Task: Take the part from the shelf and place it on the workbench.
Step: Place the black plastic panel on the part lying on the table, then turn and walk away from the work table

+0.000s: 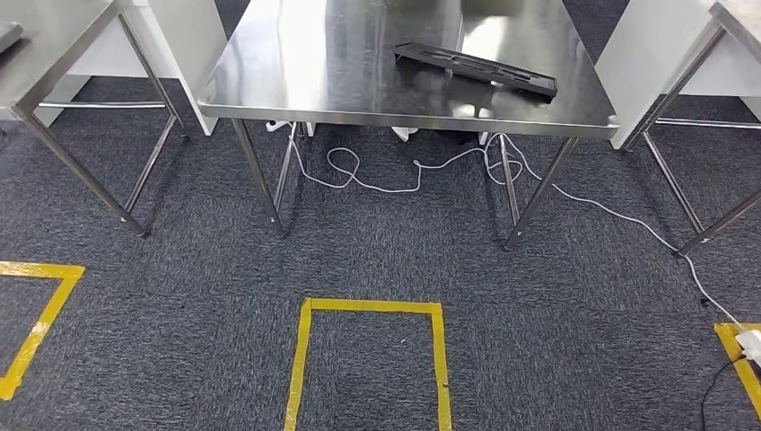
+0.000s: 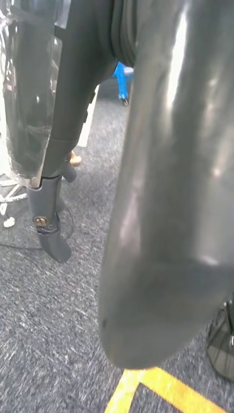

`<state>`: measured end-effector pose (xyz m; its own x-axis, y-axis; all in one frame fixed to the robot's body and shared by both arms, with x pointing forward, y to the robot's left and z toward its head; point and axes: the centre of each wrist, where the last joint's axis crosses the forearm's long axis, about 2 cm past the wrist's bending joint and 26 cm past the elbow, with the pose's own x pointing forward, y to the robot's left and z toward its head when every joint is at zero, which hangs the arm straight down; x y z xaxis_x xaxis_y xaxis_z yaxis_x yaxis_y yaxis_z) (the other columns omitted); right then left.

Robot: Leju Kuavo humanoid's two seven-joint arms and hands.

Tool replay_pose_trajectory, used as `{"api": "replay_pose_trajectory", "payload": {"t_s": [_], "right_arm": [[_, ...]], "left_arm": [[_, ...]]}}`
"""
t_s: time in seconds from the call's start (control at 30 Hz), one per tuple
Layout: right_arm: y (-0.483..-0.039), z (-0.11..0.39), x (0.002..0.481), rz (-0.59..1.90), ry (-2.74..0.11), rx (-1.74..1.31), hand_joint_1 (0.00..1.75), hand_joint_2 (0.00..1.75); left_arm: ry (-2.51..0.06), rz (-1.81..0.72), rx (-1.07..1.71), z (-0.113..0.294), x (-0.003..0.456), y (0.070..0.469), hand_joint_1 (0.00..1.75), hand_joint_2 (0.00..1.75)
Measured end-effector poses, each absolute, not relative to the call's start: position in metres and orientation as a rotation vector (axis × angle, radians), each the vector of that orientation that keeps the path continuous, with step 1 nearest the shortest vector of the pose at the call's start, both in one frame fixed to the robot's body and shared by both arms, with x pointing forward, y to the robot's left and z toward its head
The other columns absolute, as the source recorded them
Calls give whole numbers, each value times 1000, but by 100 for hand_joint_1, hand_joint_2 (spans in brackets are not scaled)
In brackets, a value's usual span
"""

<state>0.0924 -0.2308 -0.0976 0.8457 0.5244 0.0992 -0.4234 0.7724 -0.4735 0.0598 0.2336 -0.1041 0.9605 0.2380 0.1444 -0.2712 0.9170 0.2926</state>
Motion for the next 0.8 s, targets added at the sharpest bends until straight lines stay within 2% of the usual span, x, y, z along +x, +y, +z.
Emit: {"api": "replay_pose_trajectory", "payload": {"t_s": [0.8], "right_arm": [[-236,-101,76,450,-169,-453,0,0]], "left_arm": [[-131,135,320,-105,59,238,0,0]]}}
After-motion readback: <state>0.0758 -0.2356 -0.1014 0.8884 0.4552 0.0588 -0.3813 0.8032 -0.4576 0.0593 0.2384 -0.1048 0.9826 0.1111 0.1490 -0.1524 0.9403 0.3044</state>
